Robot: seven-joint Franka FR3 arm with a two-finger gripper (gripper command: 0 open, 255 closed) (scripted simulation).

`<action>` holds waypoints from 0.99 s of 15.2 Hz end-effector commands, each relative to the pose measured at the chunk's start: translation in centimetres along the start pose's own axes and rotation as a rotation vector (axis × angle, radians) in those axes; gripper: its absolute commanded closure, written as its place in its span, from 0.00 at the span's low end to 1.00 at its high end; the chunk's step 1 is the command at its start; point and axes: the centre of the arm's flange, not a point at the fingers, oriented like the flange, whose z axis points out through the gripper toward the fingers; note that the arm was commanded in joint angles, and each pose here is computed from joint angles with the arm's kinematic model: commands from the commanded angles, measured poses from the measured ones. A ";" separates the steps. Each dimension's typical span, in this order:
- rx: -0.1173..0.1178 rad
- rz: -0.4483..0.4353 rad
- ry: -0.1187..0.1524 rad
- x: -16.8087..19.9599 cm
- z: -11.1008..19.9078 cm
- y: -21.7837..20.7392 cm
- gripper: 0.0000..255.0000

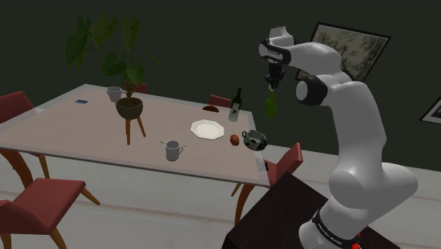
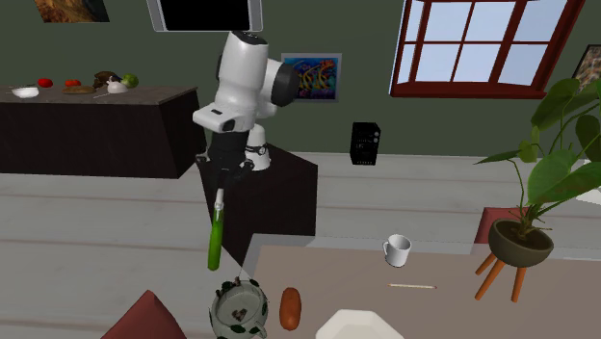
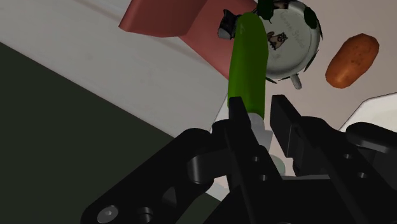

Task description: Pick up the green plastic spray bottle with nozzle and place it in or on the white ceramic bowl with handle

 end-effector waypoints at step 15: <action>0.000 0.000 0.001 0.2 8.0 -2.5 1.00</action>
